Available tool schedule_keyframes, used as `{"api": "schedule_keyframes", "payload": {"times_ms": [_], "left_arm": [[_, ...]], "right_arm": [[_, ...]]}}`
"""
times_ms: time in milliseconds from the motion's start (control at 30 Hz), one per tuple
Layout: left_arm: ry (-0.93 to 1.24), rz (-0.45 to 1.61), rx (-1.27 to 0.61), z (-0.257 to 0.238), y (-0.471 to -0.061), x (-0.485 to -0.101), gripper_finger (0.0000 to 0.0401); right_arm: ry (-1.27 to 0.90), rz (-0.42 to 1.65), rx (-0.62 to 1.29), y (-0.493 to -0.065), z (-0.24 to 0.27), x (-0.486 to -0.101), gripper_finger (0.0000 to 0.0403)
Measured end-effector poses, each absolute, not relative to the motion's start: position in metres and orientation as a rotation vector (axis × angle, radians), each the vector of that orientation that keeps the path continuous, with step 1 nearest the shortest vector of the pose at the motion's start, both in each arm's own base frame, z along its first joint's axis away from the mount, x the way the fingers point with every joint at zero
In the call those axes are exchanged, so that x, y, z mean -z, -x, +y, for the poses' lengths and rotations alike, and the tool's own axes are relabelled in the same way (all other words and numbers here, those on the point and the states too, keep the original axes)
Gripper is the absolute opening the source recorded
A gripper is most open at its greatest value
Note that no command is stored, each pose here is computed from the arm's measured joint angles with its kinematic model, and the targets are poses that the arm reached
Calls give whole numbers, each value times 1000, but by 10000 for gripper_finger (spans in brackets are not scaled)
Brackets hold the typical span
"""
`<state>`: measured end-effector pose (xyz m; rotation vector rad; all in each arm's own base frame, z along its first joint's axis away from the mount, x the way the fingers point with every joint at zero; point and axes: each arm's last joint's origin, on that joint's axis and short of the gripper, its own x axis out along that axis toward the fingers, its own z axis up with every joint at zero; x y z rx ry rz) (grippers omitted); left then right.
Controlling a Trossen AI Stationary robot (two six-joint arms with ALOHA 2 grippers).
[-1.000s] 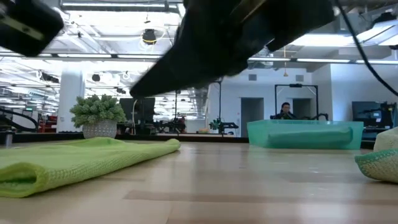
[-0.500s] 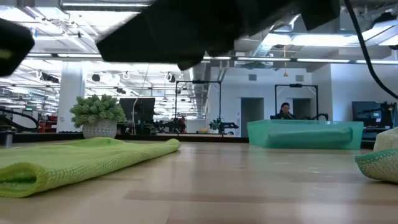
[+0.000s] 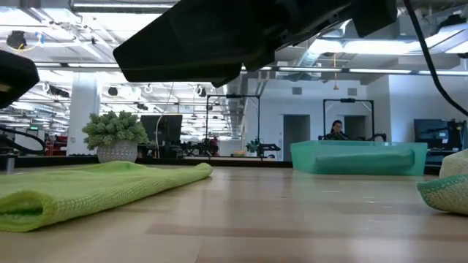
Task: Fold microfiber towels
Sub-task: Fold the green microfiber cloth
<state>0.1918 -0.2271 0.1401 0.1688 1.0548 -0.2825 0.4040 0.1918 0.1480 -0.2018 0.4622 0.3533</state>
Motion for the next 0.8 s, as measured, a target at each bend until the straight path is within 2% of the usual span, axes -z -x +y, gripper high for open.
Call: {"api": "schedule_keyframes", "payload": {"times_ms": [367,600,800], "left_arm": [[-94,1080,236,-219,-193,-132,134],[-70,1104,218,-222,-201,-117,101],[-62,1106,203,-222,-202,-114,65]], "right_arm": [[185,478,-374,-403,193,-146,171],[200,505,-477,-408,199,-115,174],[278,502,-574,-414,216,-105,174]]}}
